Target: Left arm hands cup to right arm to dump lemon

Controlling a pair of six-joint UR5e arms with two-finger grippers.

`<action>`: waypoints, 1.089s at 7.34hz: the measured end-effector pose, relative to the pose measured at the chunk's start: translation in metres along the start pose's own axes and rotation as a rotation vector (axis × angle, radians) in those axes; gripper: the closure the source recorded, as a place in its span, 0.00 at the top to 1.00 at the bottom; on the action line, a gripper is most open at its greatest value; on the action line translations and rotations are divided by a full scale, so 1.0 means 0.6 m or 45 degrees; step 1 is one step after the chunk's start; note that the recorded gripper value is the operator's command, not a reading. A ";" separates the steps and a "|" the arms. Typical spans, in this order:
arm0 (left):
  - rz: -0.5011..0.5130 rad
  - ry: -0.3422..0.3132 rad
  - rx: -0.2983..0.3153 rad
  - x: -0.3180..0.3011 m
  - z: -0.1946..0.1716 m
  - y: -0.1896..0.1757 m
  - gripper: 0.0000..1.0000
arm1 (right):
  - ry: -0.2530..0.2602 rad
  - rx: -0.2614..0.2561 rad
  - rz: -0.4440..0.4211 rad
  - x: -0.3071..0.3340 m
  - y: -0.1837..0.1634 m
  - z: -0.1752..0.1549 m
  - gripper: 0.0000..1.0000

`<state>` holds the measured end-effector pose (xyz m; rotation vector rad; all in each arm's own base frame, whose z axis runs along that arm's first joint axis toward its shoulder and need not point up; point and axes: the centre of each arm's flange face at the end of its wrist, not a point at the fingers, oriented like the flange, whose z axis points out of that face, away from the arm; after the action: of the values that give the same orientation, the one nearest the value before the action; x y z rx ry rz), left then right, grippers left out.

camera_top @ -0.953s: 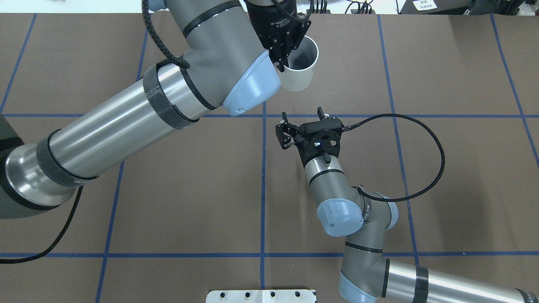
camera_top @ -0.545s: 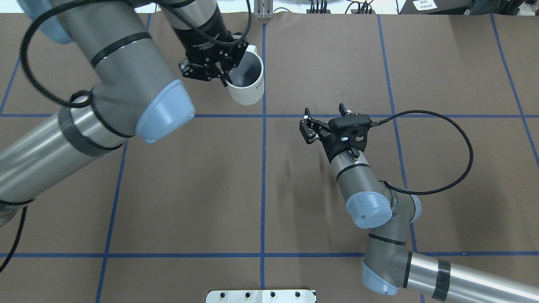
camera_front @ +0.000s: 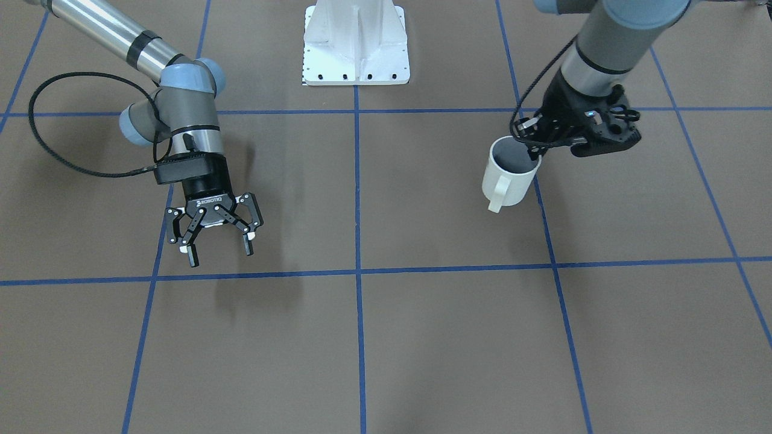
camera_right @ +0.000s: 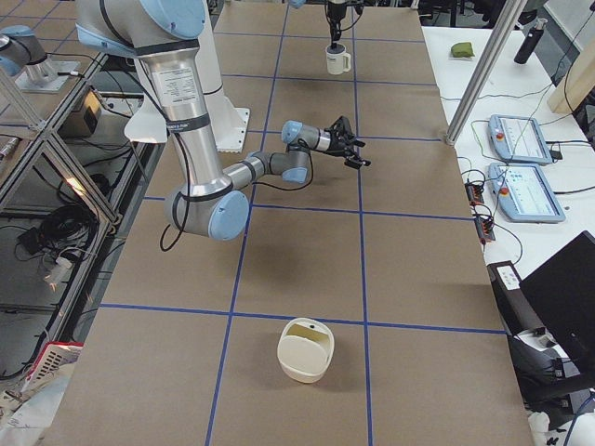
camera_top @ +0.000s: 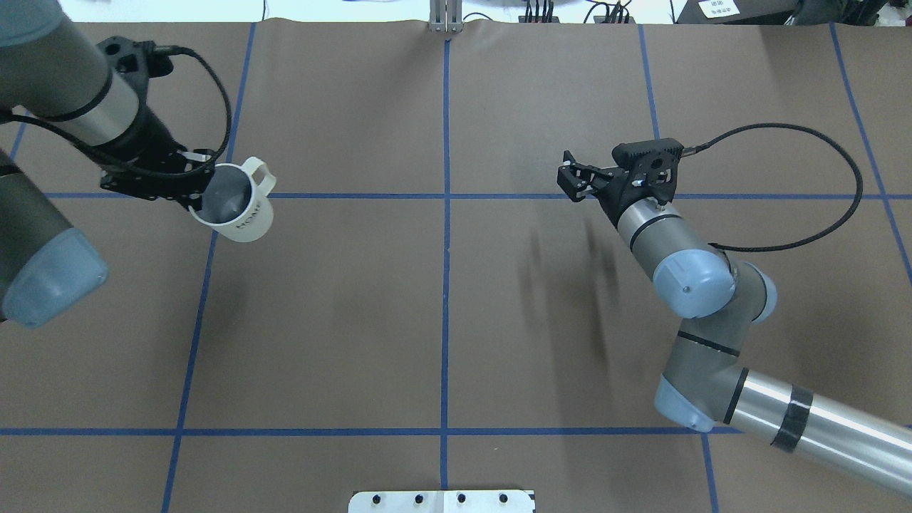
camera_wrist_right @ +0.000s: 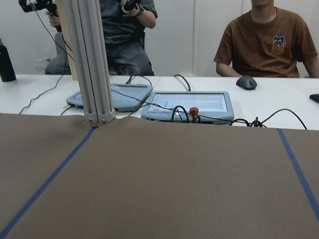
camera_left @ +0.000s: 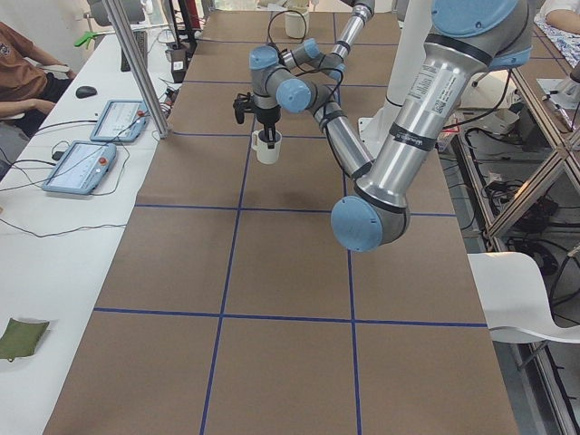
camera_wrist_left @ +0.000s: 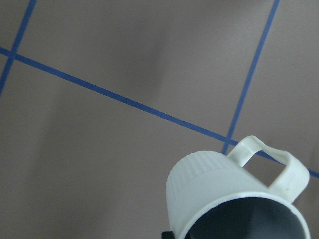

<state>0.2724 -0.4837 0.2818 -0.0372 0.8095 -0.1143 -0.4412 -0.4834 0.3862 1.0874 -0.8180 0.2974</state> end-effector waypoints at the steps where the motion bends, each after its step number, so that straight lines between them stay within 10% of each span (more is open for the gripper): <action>1: 0.069 -0.019 0.005 -0.072 0.019 -0.002 0.00 | -0.032 -0.082 0.010 0.045 -0.029 0.011 1.00; 5: 0.260 -0.094 -0.031 -0.283 0.064 -0.015 0.00 | -0.129 -0.431 0.031 0.259 -0.127 -0.032 1.00; 8: 0.325 -0.162 -0.200 -0.408 0.155 -0.009 0.00 | -0.143 -0.533 0.055 0.310 -0.159 -0.045 1.00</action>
<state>0.1718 -0.4615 0.5223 -0.0885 0.6887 0.1915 -0.2471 -0.5348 0.4500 0.6991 -0.9544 0.0933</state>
